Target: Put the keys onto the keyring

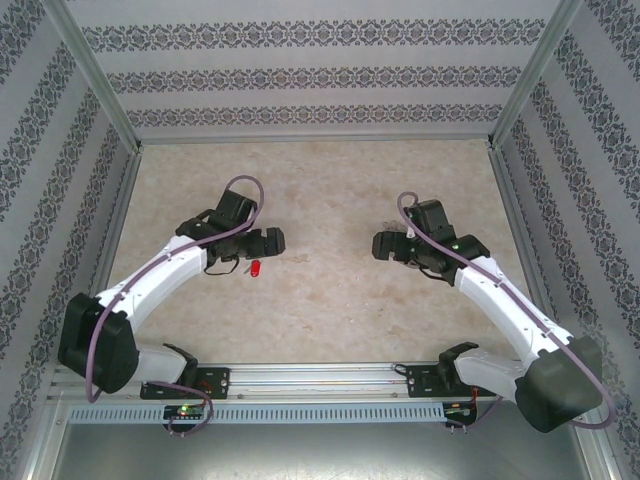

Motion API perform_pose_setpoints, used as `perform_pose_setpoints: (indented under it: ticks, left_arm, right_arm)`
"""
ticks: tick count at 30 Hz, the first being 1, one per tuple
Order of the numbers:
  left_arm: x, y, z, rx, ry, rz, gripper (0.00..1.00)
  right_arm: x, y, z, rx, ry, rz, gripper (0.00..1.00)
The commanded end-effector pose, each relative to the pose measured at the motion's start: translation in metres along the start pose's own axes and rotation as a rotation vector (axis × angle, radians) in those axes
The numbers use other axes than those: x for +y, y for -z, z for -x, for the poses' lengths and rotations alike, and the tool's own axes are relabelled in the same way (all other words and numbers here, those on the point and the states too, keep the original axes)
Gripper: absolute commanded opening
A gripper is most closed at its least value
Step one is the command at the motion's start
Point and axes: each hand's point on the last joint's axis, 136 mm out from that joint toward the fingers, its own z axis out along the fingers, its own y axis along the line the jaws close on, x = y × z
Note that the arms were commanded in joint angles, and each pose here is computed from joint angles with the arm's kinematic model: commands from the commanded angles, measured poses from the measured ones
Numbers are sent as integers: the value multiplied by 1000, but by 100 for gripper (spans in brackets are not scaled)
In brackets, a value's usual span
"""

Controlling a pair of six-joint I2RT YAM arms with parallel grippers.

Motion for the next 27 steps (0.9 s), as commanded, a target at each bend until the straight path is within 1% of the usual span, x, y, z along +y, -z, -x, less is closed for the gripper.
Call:
perform_pose_setpoints:
  ticks: [1,6,9,11,14,20,22,27]
  left_arm:
    - [5,-1,-14,103,26,53,100]
    - [-10,-15,-14,129,24,12,100]
    - [-19,-22,-12,144,7,-1,100]
    - [-28,-23,-8,147,-13,-11,100]
    - [-40,-24,-3,136,-21,-37,100]
    - [-61,-29,2,102,-9,-93,100]
    - [-66,-33,2,101,-6,-114,100]
    - [-79,-41,4,112,-15,-169,100]
  right_arm:
    - [-8,0,-16,61,-32,-33,98]
    - [-37,-8,1,95,-30,-133,98]
    - [-54,-23,18,112,-85,-141,98]
    - [-61,-34,30,133,-73,-161,98]
    - [-77,-42,32,205,-92,-208,98]
    - [-108,-37,23,163,-326,-202,95]
    - [-119,-40,19,156,-401,-197,92]
    - [-143,-44,18,154,-483,-208,84]
